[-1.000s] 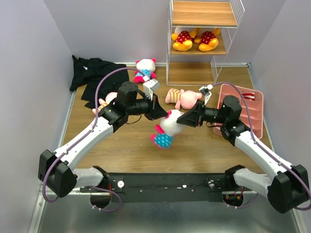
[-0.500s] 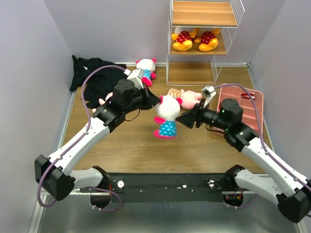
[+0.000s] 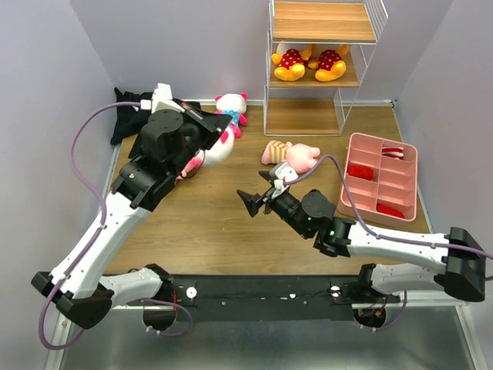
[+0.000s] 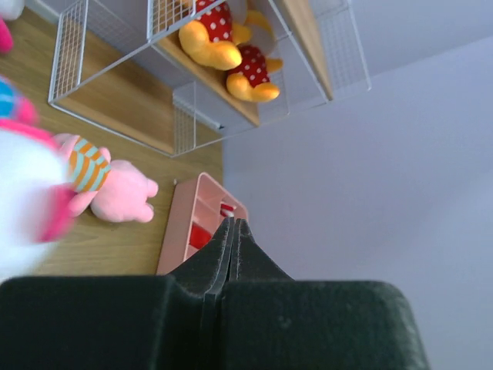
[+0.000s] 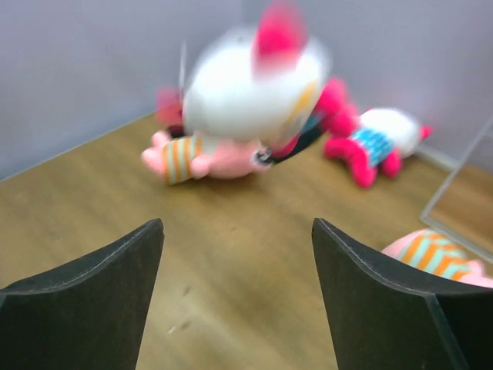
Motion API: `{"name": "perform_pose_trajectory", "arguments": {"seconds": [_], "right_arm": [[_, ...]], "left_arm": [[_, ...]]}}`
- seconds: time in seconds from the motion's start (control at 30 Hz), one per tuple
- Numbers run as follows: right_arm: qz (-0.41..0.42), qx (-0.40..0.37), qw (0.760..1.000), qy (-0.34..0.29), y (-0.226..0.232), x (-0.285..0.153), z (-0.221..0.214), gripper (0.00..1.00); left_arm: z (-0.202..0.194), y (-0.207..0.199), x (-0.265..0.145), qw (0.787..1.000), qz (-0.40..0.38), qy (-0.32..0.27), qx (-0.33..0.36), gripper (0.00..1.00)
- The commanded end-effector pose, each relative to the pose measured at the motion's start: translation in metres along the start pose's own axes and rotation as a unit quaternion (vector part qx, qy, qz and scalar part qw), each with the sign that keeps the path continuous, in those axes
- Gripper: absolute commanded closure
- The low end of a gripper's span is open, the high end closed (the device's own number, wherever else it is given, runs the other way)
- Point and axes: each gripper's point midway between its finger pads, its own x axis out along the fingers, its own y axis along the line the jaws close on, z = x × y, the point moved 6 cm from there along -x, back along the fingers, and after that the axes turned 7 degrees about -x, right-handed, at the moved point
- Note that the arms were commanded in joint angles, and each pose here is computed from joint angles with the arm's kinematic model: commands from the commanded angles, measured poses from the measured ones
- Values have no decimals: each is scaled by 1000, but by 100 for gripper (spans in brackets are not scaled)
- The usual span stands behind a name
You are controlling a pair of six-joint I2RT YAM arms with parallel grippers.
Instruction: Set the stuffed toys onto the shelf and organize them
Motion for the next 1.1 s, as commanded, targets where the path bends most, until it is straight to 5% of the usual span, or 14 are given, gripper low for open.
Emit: {"name": "perform_pose_trajectory", "arguments": {"seconds": [0.0, 0.2, 0.33, 0.43, 0.47, 0.57, 0.83, 1.07], "right_arm": [[-115, -55, 988, -88, -25, 14, 26, 14], [-107, 0, 990, -91, -23, 8, 34, 13], [-93, 69, 993, -5, -20, -11, 11, 13], [-94, 104, 990, 35, -22, -29, 5, 14], [-99, 111, 988, 43, -23, -33, 4, 14], [-112, 137, 982, 62, -30, -50, 3, 14], [-99, 185, 977, 34, -40, -89, 7, 15], [-133, 217, 967, 5, -55, -113, 2, 16]], "left_arm": [[16, -8, -17, 999, 8, -44, -26, 100], [14, -6, -18, 998, -4, -30, 48, 100], [19, 56, -6, 974, 115, -67, 185, 100], [11, 108, 3, 952, 199, -69, 222, 59], [9, 120, 6, 945, 214, -68, 238, 37], [-12, 155, 24, 931, 237, -21, 277, 20], [-58, 192, 74, 861, 217, 105, 447, 17], [-92, 217, 91, 806, 202, 176, 528, 23]]}}
